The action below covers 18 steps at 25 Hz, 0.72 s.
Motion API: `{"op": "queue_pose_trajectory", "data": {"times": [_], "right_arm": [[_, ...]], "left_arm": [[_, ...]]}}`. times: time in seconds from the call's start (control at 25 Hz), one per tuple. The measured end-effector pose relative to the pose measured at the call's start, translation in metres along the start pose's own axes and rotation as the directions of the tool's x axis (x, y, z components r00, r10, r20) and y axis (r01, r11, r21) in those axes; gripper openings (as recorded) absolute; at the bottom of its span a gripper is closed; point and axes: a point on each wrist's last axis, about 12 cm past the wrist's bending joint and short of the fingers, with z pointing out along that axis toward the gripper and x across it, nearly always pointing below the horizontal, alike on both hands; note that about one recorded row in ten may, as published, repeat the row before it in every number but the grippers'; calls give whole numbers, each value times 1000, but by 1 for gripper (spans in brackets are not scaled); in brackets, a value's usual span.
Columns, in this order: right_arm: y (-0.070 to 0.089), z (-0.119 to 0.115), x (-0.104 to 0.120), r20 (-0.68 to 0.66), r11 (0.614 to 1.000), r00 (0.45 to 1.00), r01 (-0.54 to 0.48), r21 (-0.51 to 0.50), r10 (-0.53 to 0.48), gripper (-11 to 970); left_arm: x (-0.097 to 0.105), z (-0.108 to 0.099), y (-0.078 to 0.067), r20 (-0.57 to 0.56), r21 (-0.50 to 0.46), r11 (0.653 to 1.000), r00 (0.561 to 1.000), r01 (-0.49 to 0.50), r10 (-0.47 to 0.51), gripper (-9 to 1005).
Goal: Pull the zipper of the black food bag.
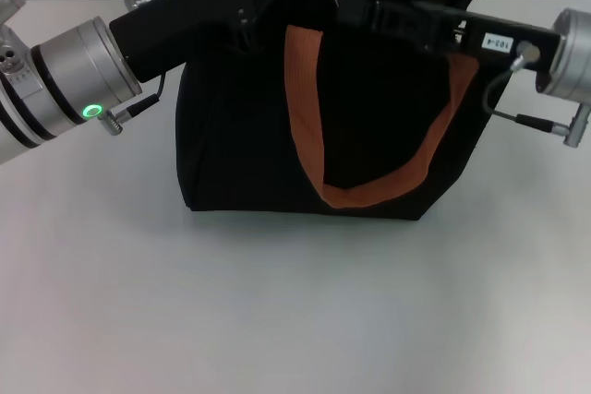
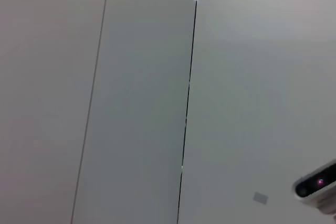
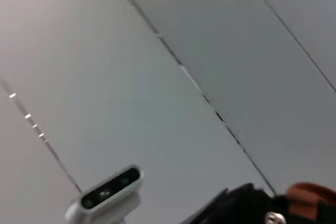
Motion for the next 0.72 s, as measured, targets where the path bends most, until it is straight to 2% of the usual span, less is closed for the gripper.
{"op": "queue_pose_trajectory", "data": {"times": [0.04,0.2,0.32,0.48,0.6,0.72], "right_arm": [[0,0,0,0,1000,1000,0,0,0,47],[2,-20,9,103,984,979,175,46,-179,108],[2,-23,11,114,979,973,193,62,-199,153],[2,-19,10,106,981,976,188,50,-192,285],[0,-10,9,70,990,988,137,42,-139,401],[-1,-7,9,53,992,992,115,42,-117,431]], "left_arm": [[0,0,0,0,0,1000,1000,0,0,118],[0,0,0,0,0,1000,1000,2,-2,119],[0,0,0,0,0,1000,1000,2,-2,120],[-1,2,0,1,6,1000,1000,-1,1,121],[-1,3,0,1,7,1000,1000,-1,1,122],[-1,4,0,2,8,1000,1000,-1,1,123]]}}
